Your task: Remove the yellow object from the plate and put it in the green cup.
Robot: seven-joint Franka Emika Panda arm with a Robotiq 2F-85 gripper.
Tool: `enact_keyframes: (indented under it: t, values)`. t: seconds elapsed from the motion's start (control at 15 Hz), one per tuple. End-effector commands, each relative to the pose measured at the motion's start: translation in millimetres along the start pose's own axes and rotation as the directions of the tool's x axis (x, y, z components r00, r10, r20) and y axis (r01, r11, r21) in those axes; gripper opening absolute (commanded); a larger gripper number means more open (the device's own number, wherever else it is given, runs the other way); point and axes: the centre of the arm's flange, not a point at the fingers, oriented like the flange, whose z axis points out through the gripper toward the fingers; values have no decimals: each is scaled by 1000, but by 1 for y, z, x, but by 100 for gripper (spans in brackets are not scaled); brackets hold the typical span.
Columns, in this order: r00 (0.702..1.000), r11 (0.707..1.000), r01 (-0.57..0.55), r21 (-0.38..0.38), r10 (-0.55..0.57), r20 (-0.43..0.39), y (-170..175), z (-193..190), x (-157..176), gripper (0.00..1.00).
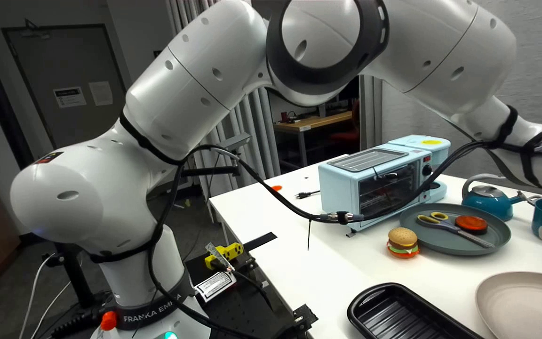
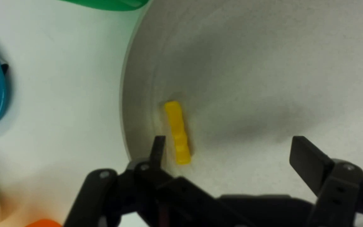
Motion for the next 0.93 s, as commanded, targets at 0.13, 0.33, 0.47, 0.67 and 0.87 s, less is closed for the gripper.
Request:
enact_keyframes:
  t: [0.13,0.33,0.47,0.67,0.87]
  values:
    - [999,998,48,36,-48,-9,24,16,12,100]
    - [997,996,73,43,-73,1,24,24,10,100]
    - [996,995,86,52,-86,5,21,26,10,100]
    - [995,994,96,55,-96,11,20,29,14,100]
    - [995,994,98,55,-99,15,22,29,17,69]
